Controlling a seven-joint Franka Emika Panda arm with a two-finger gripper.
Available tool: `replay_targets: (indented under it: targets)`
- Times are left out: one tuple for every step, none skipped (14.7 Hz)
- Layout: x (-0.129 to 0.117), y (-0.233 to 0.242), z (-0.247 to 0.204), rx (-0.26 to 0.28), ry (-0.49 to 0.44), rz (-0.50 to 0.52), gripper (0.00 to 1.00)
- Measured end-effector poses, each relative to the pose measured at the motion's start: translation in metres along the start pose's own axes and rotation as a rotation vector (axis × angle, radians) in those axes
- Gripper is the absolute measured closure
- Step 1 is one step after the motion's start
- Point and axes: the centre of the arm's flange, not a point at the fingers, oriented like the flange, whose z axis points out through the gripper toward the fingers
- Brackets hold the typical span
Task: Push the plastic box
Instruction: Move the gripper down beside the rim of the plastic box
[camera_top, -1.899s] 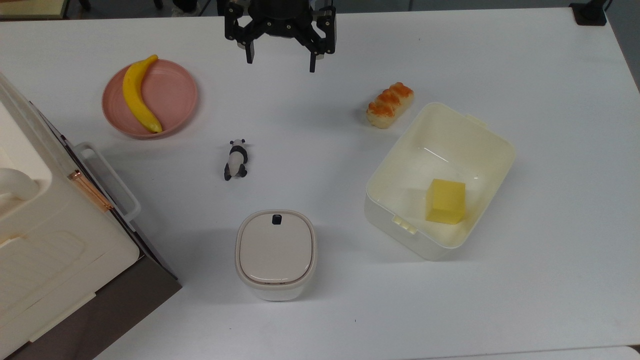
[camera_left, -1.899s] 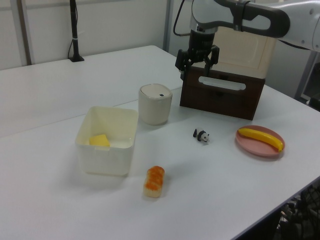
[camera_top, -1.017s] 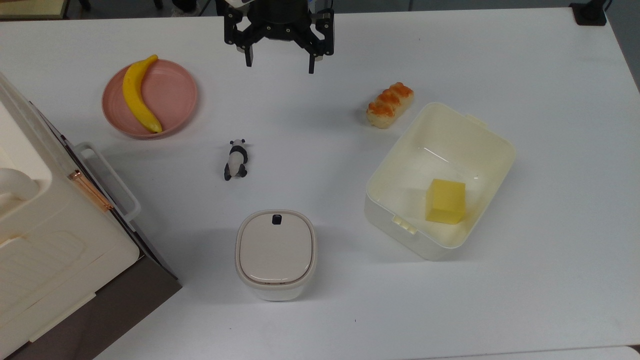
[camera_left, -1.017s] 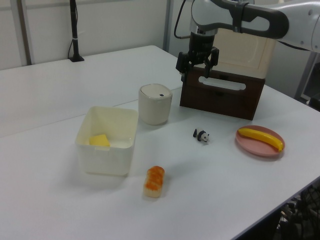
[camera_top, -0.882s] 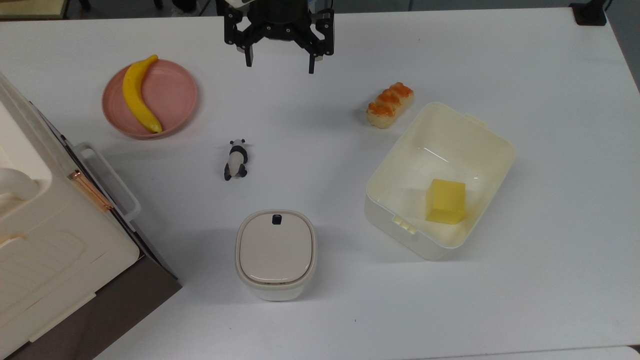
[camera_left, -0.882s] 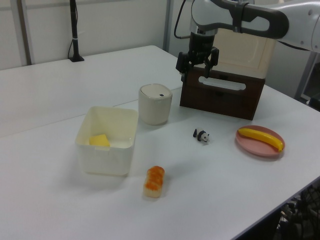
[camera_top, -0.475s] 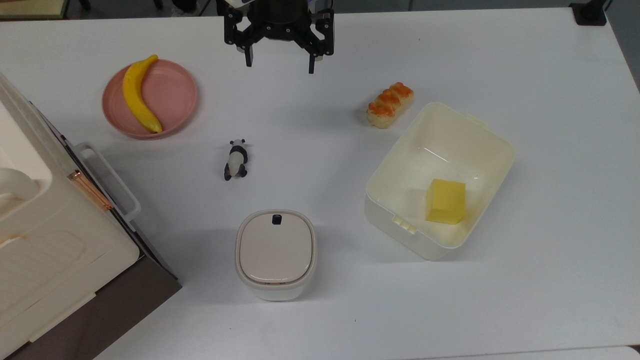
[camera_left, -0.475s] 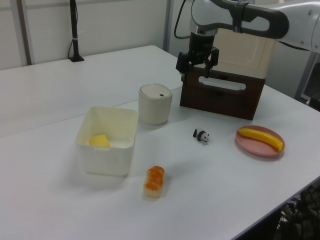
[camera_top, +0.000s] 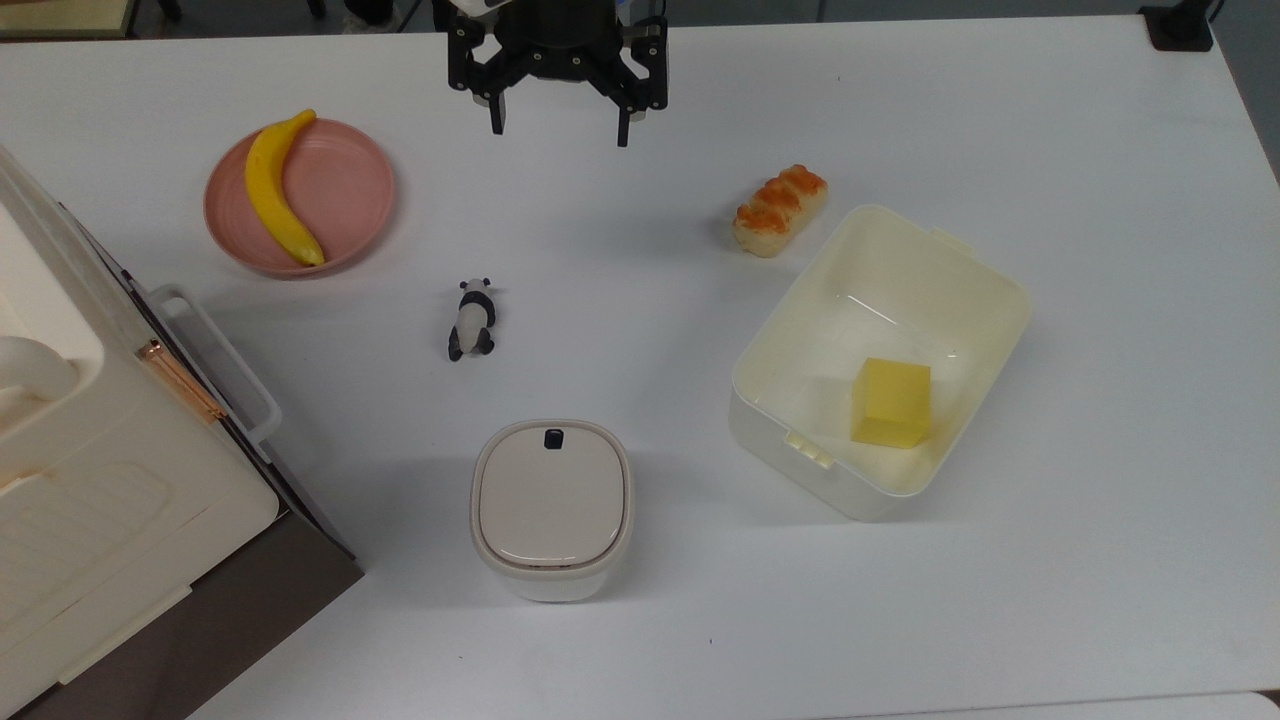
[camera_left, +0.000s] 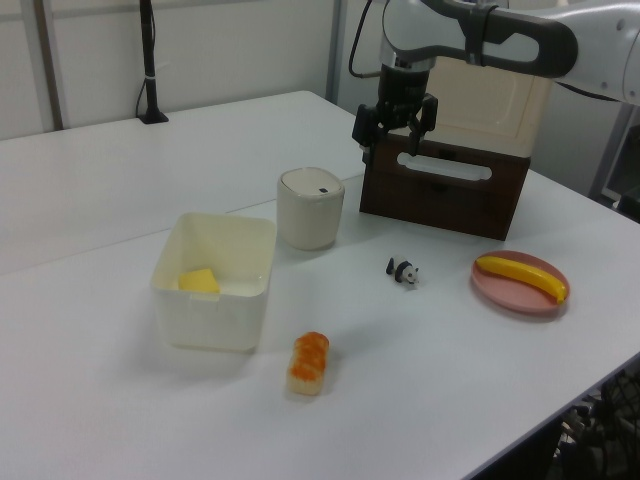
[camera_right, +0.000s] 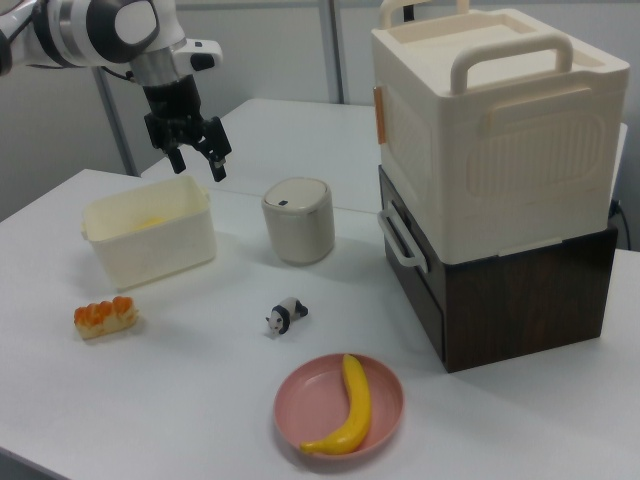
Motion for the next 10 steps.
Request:
replay_targets:
  targets:
    - [0.0000,0.0000,0.0000,0.000,0.000,-0.003,0.06]
    - [0.0000,0.0000,0.0003,0.000,-0.001,-0.017,0.07]
    - [-0.0005,-0.0001,0.0008,0.001,-0.005,-0.032,0.11]
    - [-0.0022,-0.0004,0.0021,0.004,-0.020,-0.040,0.24]
    - [-0.0034,-0.0006,0.0031,0.006,-0.032,-0.042,0.25]
    - [-0.0038,-0.0007,0.0033,0.008,-0.035,-0.046,0.25]
    - [-0.0039,-0.0008,0.0034,0.009,-0.036,-0.046,0.19]
    - [-0.0039,-0.0008,0.0034,0.009,-0.036,-0.046,0.10]
    - [-0.0039,-0.0009,0.0034,0.009,-0.036,-0.046,0.01]
    - [-0.0039,-0.0009,0.0034,0.009,-0.036,-0.046,0.00]
